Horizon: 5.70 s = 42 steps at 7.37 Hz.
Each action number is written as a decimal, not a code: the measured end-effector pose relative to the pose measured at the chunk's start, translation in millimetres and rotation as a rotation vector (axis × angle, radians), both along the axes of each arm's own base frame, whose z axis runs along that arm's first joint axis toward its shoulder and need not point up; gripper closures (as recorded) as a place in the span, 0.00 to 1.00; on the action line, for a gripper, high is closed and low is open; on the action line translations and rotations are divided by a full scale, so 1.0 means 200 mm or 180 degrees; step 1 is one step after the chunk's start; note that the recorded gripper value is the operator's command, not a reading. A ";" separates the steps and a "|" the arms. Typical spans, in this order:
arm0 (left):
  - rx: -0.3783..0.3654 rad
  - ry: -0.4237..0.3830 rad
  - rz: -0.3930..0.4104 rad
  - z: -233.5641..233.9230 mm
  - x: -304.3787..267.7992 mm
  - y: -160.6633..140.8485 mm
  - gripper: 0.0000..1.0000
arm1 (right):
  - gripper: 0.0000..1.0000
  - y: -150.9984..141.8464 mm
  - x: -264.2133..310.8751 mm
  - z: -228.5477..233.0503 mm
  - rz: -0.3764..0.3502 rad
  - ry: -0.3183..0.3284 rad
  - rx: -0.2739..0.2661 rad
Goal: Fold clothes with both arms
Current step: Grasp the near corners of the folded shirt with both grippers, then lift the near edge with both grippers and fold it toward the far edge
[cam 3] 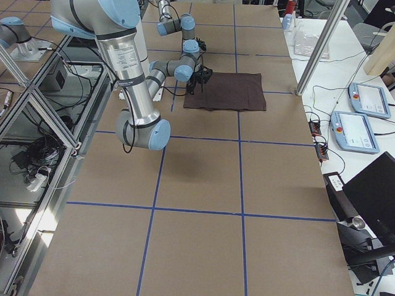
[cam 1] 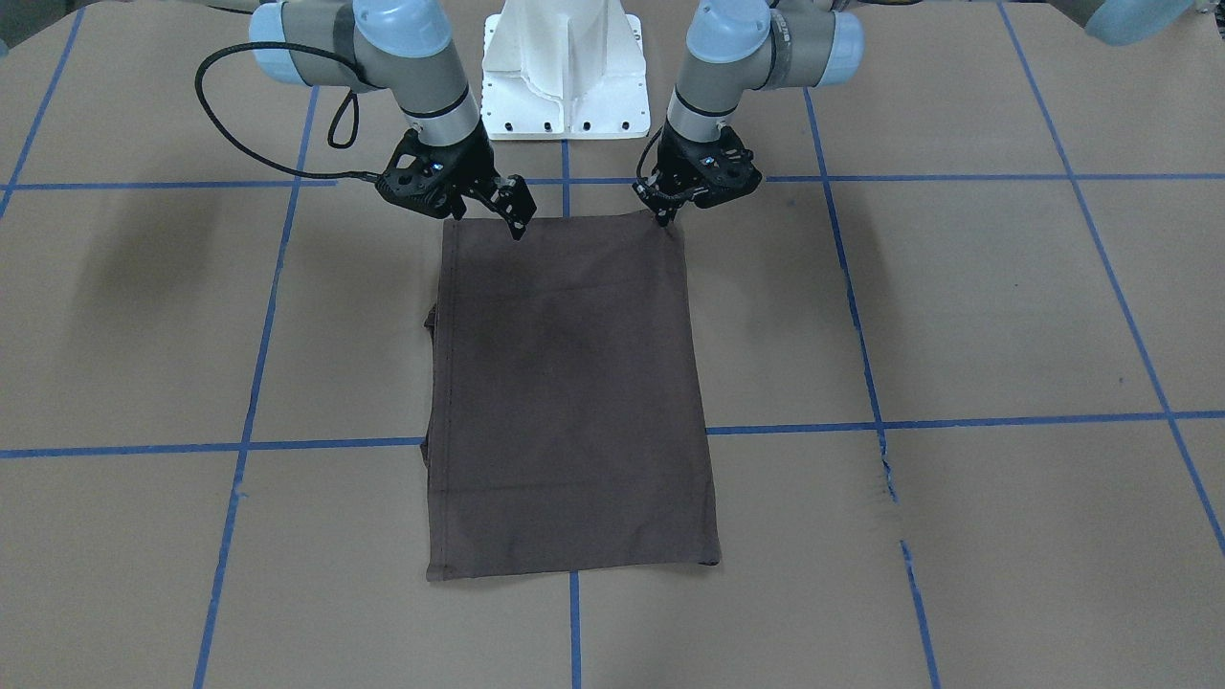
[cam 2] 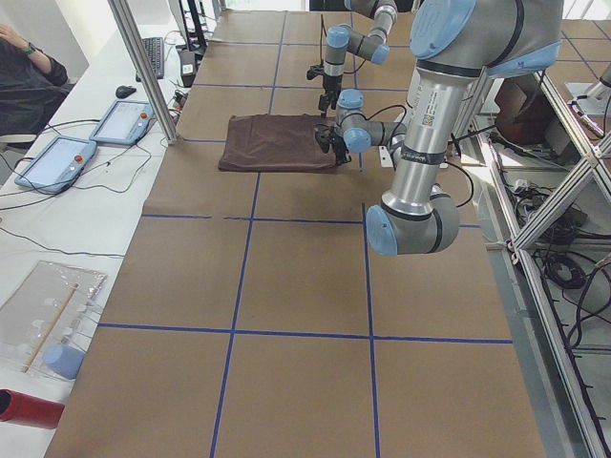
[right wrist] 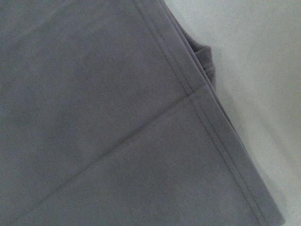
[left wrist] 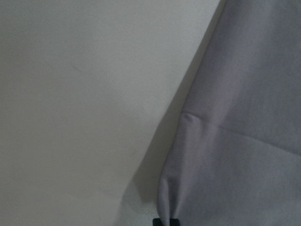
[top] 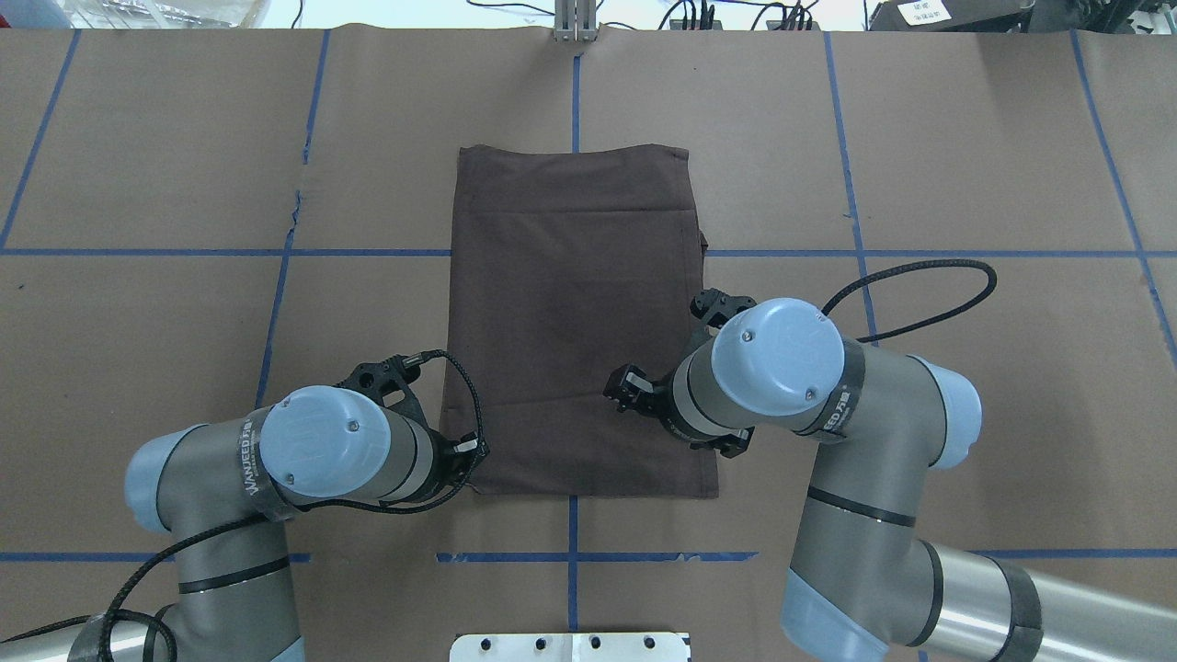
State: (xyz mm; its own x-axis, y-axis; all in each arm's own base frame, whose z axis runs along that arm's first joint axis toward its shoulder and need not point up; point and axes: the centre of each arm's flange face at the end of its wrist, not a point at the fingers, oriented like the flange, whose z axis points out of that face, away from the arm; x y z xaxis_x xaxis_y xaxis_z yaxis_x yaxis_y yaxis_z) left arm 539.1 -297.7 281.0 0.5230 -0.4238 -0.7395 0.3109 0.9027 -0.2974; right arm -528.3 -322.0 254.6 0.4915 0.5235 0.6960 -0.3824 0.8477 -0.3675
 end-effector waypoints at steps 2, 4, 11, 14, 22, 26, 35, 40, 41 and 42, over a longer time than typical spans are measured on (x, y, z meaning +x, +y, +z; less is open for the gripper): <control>0.0006 0.0010 0.0000 -0.01 0.00 0.00 1.00 | 0.00 0.11 -0.06 0.09 0.0179 0.0096 -0.0215; 0.0012 0.0024 -0.0008 -0.02 0.00 0.00 1.00 | 0.00 0.21 -0.12 0.15 0.0207 0.0184 -0.0241; 0.0015 0.0023 -0.0019 -0.03 -0.01 -0.01 1.00 | 0.00 0.14 -0.14 0.23 0.0273 0.0326 -0.0237; 0.0015 0.0020 -0.0029 -0.02 -0.01 -0.02 1.00 | 0.00 0.17 -0.21 0.23 0.0236 0.0355 -0.0248; 0.0015 0.0018 -0.0037 -0.02 -0.02 -0.03 1.00 | 0.79 0.19 -0.23 0.22 0.0209 0.0348 -0.0272; 0.0011 0.0011 -0.0034 -0.01 -0.01 -0.02 1.00 | 1.00 0.17 -0.21 0.21 0.0204 0.0338 -0.0259; 0.0007 -0.0016 -0.0027 0.00 0.01 -0.02 1.00 | 1.00 0.11 -0.20 0.15 0.0189 0.0296 -0.0116; 0.0016 0.0041 0.0179 -0.28 -0.20 0.24 1.00 | 1.00 0.26 0.04 0.01 0.0027 -0.0013 -0.0092; 0.0013 0.0060 0.0316 -0.35 -0.24 0.37 1.00 | 1.00 0.35 0.11 -0.02 -0.0049 -0.0092 -0.0075; 0.0006 0.0068 0.0410 -0.39 -0.26 0.46 1.00 | 1.00 0.41 0.16 -0.05 -0.0113 -0.0164 -0.0059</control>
State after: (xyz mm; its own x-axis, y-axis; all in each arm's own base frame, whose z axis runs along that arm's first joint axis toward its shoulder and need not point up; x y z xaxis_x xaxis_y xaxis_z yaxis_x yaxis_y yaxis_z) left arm 486.9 -206.4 203.6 0.5572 -0.3525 -0.7518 0.1858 0.9354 -0.3008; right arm -497.2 -239.1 245.3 0.4738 0.5193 0.7112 -0.3324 0.8534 -0.4016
